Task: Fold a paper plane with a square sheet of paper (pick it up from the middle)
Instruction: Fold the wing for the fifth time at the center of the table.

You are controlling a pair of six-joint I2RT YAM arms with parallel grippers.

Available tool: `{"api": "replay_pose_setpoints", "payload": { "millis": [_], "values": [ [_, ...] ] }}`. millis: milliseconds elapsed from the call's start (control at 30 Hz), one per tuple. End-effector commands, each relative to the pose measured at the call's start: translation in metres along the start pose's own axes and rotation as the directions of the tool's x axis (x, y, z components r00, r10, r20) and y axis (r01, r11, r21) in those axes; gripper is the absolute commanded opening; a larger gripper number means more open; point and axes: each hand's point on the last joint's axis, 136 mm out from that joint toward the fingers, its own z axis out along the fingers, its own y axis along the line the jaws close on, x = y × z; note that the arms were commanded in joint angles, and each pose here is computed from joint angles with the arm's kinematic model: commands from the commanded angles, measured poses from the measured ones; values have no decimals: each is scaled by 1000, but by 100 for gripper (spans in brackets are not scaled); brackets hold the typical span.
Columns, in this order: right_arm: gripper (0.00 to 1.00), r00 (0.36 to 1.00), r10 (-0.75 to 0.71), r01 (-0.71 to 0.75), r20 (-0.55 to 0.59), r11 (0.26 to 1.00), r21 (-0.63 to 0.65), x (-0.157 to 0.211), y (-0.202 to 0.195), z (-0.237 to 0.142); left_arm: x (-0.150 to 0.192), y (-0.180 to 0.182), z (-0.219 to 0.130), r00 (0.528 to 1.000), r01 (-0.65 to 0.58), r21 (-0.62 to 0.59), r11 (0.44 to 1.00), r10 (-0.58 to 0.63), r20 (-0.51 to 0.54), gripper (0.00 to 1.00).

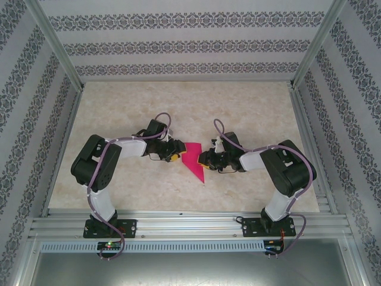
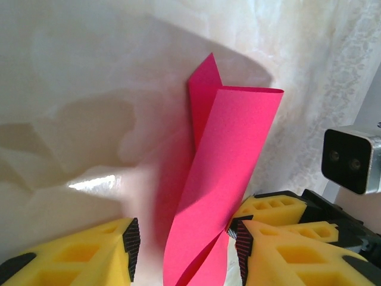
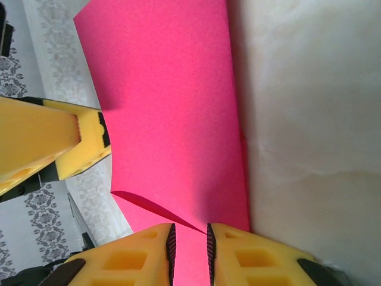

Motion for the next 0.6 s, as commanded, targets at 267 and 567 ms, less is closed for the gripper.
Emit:
{"api": "replay_pose_setpoints", "payload": {
  "millis": [267, 567],
  "values": [
    [25, 1000, 25, -25, 5, 993, 116, 4, -41, 11, -10, -24, 7, 998, -26, 112, 993, 32, -54, 48],
    [25, 1000, 17, -17, 2, 995, 96, 2, -37, 10, -13, -30, 12, 996, -28, 134, 991, 38, -78, 37]
  ]
}}
